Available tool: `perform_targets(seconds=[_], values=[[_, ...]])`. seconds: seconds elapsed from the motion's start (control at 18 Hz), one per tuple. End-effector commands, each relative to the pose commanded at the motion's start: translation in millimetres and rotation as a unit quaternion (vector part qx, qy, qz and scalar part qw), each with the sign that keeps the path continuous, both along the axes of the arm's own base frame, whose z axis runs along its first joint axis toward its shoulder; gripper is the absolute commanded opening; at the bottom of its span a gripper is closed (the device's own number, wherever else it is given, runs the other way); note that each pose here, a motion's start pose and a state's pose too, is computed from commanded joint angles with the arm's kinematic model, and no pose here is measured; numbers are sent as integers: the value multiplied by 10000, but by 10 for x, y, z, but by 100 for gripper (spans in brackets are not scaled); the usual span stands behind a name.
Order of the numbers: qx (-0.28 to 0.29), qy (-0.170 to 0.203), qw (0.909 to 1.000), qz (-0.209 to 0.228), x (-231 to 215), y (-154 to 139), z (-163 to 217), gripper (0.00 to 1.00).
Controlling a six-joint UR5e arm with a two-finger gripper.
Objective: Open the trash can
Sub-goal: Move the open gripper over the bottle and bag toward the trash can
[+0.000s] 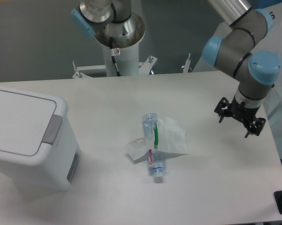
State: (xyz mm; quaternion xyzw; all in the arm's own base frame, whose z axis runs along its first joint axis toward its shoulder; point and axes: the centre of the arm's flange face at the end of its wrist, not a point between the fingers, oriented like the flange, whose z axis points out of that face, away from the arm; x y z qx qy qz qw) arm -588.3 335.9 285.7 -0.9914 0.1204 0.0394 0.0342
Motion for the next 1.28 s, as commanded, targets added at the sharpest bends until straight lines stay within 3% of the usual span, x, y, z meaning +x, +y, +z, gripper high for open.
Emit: perform_targets(seconds=[0.44,0.72,0.89,1.17,1.28], values=[[147,-85,9999,1,73,73,-3,100],[198,-99,9987,448,288,190,106,100],[224,-62,9991,363,485,356,202,100],[556,-91,9953,790,712,650,342,100],[644,-246,9904,1201,810,764,312,100]])
